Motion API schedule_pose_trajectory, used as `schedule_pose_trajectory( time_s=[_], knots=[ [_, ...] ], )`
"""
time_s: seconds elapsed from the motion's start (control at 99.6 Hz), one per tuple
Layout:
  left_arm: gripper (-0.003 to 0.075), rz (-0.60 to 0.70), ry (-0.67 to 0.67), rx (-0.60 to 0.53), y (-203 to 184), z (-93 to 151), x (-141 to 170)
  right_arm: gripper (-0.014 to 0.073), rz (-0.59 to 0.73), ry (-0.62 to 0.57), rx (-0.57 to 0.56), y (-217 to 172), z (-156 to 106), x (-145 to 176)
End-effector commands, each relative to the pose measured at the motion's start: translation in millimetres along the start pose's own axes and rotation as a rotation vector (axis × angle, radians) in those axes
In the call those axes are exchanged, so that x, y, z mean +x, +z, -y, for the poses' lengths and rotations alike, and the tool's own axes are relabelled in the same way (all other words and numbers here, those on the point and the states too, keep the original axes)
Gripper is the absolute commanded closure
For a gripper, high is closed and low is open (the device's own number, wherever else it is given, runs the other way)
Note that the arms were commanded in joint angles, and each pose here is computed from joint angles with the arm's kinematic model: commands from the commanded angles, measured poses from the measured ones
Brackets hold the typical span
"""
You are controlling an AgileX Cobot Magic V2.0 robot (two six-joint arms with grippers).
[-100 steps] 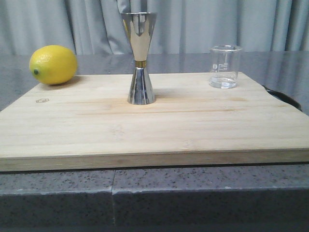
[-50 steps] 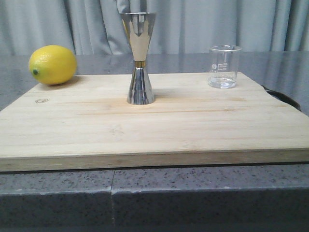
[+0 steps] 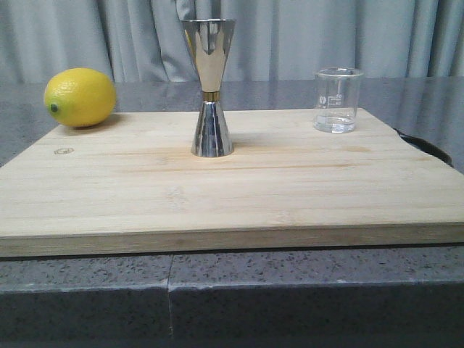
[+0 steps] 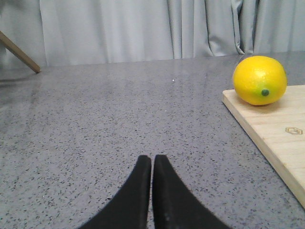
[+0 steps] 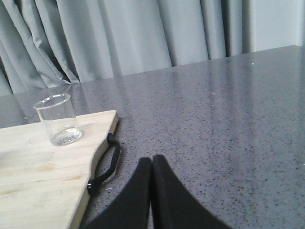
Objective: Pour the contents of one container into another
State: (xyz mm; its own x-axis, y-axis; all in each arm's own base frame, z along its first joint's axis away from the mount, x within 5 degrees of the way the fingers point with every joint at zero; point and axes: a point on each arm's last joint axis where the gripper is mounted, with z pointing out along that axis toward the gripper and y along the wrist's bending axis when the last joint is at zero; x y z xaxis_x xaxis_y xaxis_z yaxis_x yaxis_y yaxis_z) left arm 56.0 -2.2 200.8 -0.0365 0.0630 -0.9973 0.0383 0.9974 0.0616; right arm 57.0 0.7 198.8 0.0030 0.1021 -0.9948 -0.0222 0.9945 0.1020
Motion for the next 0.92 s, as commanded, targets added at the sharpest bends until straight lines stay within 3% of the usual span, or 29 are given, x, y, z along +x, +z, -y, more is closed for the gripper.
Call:
schedule_pose_trajectory(
  time_s=[0.0,0.161,0.291,0.402,0.914],
  knots=[
    [0.0739,0.103,-0.003,-0.013,-2.1,-0.9,-6.9,0.0666,0.083,-0.003,-0.022,-1.4,-1.7,-2.8],
    [0.0739,0.103,-0.003,-0.013,-2.1,-0.9,-6.9,0.0666,0.093,-0.019,-0.024,-1.4,-2.0,-3.6],
    [0.0739,0.103,-0.003,-0.013,-2.1,-0.9,-6.9,0.0666,0.113,-0.18,-0.02,-1.6,-2.4,-5.3],
    [0.0739,0.103,-0.003,-0.013,-2.1,-0.9,-6.9,0.0666,0.112,-0.11,-0.019,-1.6,-2.0,-5.3],
    [0.0739,0.103,-0.003,-0.013,-2.1,-0.9,-6.9,0.0666,0.108,-0.109,-0.018,-1.6,-1.9,-4.9]
  ],
)
